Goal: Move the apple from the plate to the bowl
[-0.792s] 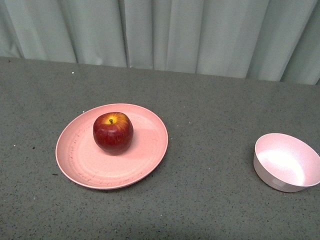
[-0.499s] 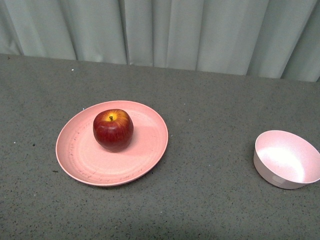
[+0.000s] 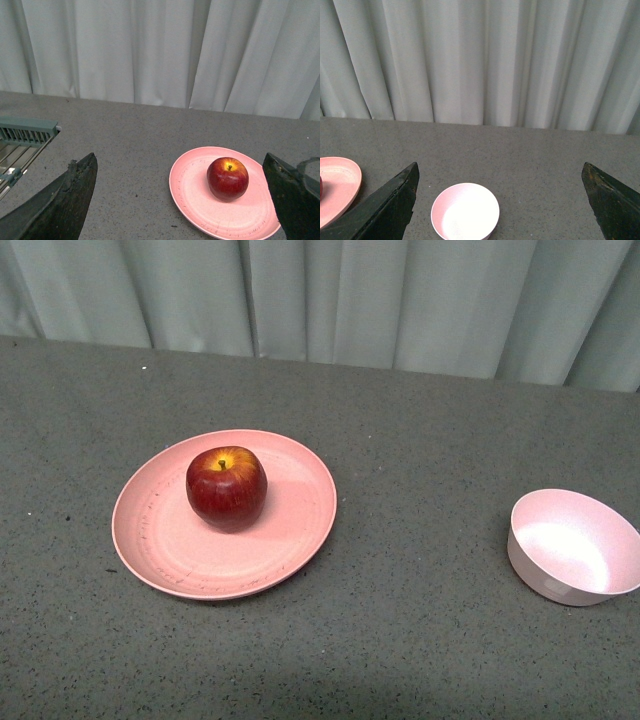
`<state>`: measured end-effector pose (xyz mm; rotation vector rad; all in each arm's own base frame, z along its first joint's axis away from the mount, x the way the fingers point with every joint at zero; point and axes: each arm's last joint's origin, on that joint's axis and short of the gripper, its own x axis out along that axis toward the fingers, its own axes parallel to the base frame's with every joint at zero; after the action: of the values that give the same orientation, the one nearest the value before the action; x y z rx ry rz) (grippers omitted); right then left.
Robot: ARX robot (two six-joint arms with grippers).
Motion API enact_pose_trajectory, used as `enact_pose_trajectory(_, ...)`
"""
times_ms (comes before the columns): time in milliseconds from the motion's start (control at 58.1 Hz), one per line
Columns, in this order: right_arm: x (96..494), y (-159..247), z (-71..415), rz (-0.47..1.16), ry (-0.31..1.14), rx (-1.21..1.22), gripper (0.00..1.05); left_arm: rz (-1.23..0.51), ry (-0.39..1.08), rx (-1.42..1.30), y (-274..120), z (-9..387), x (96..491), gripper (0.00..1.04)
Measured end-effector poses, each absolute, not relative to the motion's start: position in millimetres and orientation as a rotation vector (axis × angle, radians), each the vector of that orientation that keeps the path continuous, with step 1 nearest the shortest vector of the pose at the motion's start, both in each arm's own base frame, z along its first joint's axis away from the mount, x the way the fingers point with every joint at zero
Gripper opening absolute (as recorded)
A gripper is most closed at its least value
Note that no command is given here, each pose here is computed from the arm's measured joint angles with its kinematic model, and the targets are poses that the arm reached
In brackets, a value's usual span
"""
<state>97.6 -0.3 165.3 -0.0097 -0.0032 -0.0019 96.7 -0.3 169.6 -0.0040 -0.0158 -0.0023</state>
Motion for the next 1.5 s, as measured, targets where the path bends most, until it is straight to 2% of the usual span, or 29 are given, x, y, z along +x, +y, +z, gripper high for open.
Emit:
enact_pose_trajectory(1378,97.6,-0.2,165.3,-0.002,-0.003,-0.01,0.95,-0.002,-0.016,-0.004,-0.3,169.6,96.7,0.98)
enact_pose_trajectory(1464,102.9,0.8,166.2,-0.144,0.006,-0.03,0.95,-0.002,-0.016,-0.004,-0.2,169.6,96.7,0.98)
enact_pose_trajectory(1498,106.9,1.4,166.1,-0.154,0.017,-0.035,0.95,-0.001,-0.016,-0.004,-0.2,169.6,96.7,0.98)
